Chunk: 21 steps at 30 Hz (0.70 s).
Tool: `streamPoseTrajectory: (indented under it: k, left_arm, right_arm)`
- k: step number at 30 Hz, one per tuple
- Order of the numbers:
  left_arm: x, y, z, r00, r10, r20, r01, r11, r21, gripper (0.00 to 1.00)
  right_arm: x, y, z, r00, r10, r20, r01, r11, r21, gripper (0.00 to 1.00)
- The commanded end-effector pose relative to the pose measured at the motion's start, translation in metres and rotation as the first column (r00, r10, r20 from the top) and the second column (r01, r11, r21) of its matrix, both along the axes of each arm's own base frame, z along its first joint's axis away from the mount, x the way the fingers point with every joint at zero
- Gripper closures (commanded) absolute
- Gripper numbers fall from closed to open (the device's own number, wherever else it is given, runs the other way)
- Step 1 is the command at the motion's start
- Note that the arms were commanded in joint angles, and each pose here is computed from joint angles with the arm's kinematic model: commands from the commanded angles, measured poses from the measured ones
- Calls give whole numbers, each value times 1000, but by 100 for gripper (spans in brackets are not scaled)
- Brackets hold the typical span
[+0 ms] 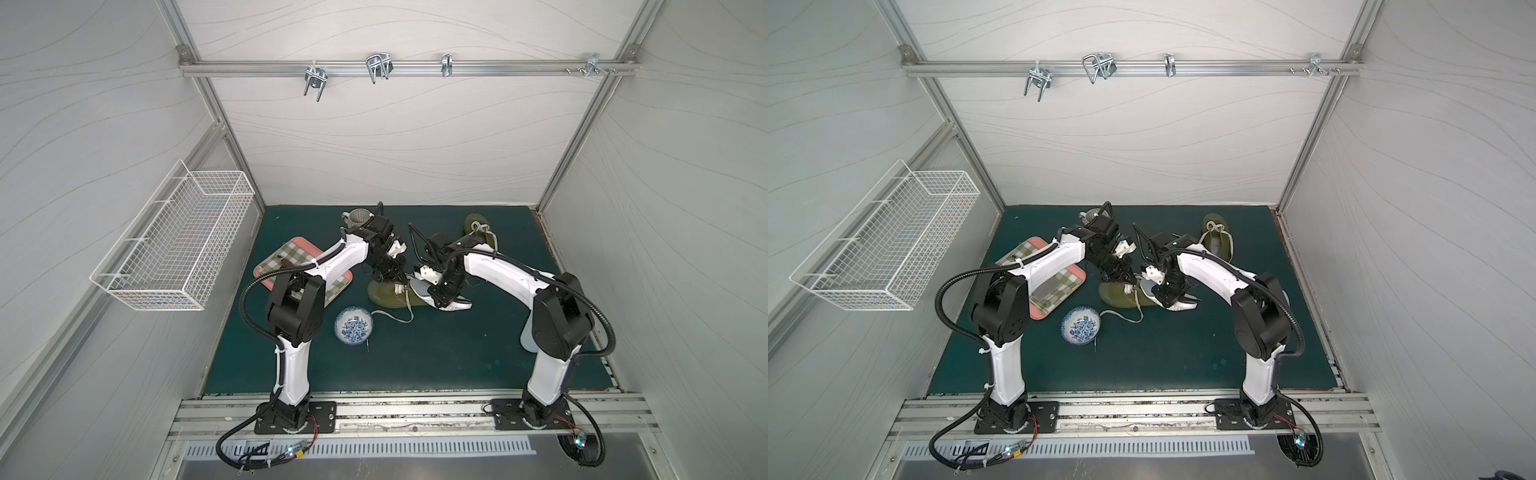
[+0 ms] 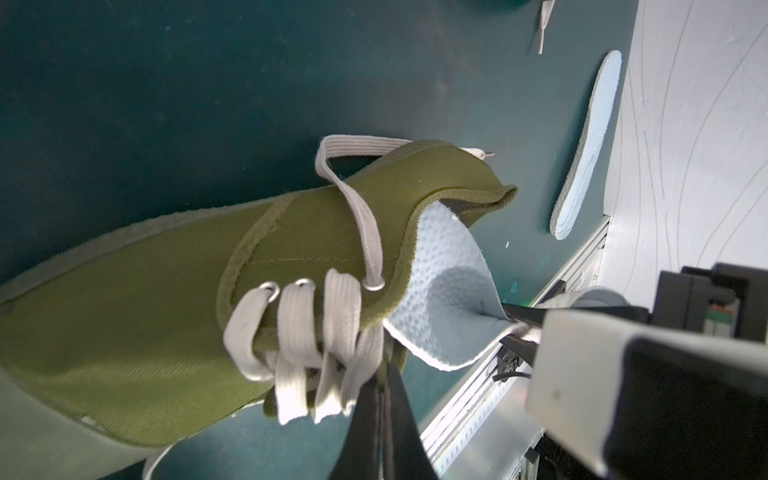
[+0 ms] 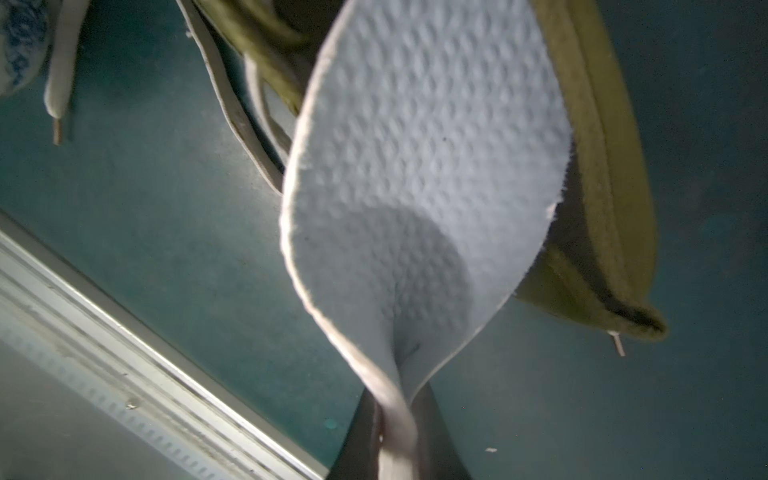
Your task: Insert the insole into the shoe
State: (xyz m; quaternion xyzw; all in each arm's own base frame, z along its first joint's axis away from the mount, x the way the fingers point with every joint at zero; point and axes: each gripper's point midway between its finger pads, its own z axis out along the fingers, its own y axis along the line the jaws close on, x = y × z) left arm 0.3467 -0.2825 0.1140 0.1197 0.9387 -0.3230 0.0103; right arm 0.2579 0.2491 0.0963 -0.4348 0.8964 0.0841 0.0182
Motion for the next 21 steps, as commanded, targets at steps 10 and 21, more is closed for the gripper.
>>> streamPoseTrajectory:
  k: [10, 21]
  left_arm:
    - [17, -7, 10, 997, -73, 5, 73, 991, -112, 100]
    - [19, -9, 8, 992, -125, -19, 121, 985, -122, 100]
  right_arm:
    - [24, -2, 6, 933, 284, 223, -254, 955, -152, 94]
    - [49, 8, 4, 858, 408, 312, -354, 910, -216, 97]
